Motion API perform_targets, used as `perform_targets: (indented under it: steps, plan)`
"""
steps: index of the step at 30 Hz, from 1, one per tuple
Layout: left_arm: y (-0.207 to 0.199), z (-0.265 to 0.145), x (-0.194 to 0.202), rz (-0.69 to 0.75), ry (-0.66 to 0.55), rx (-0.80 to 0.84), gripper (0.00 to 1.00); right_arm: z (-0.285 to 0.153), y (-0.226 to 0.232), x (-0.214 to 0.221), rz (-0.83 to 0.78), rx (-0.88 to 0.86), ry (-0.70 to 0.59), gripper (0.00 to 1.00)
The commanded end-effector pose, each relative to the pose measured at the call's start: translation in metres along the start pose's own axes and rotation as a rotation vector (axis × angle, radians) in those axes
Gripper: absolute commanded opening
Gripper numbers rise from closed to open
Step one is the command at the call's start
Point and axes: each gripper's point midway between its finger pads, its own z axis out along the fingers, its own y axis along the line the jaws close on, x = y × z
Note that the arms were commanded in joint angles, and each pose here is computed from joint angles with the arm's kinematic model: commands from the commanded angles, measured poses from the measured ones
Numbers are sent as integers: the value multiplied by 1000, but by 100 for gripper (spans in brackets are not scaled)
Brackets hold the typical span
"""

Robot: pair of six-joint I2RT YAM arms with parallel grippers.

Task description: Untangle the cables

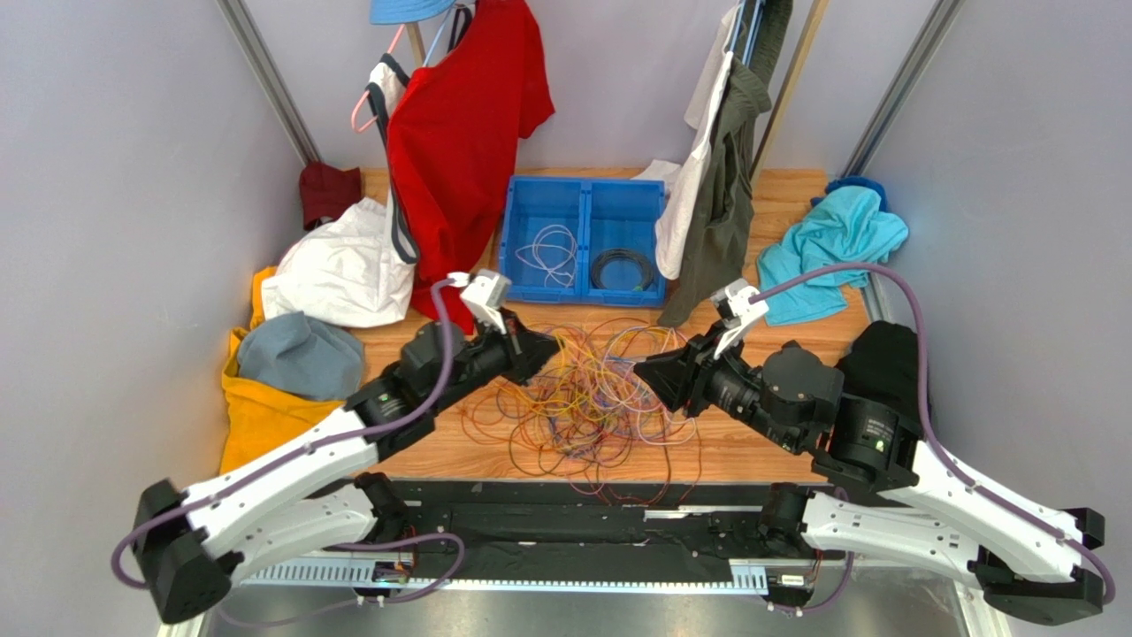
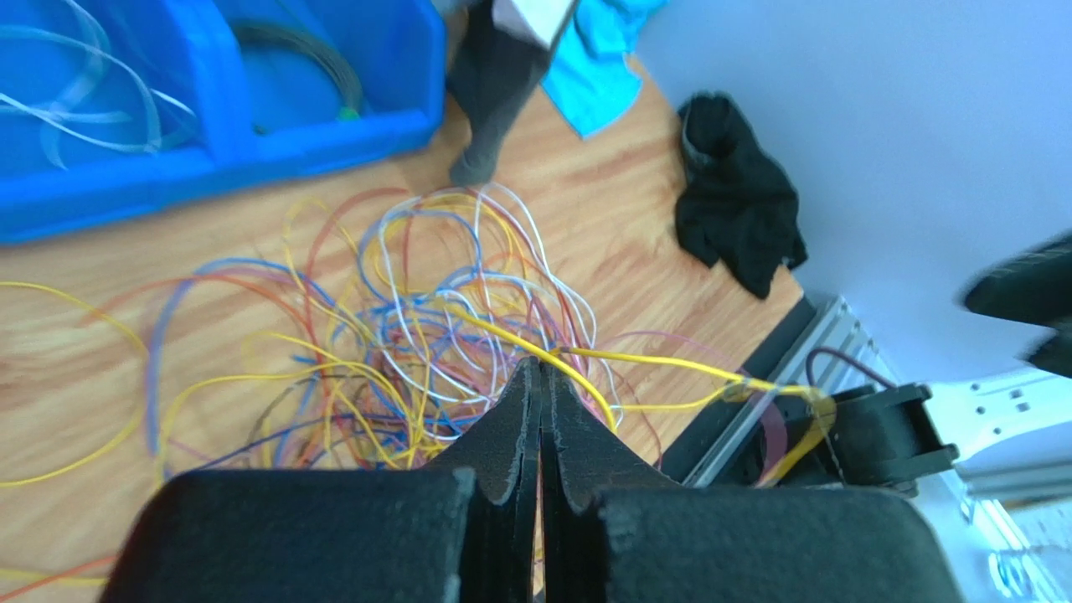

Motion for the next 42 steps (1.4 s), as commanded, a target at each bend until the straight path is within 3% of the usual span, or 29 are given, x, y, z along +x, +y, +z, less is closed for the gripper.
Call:
perform_targets:
  steps: [1,4,10,14,19,24,30,39,42]
  plan:
    - [9,-46,-41,62,-88,-121,0,-5,-5,-4,27,13,-38,41]
    - [11,-75,-62,79,-128,-182,0,-6,-11,1,25,36,-35,50]
    - [6,-112,-106,166,-93,-306,0,1,-21,18,12,71,0,54]
    - [3,-102,-123,219,1,-382,0,5,-17,22,17,50,4,55]
    - [-13,-91,-146,273,22,-367,0,3,6,5,26,-63,-48,57]
    - [-21,-80,-143,288,47,-320,0,3,28,-28,18,-152,-155,61]
    - [-20,-72,-128,271,74,-298,0,21,44,-60,-54,-144,-201,62]
    - [-19,-74,-122,271,73,-280,0,67,43,-64,-152,-45,-177,60]
    - [-19,-77,-123,275,66,-277,0,74,38,-62,-155,-17,-173,45]
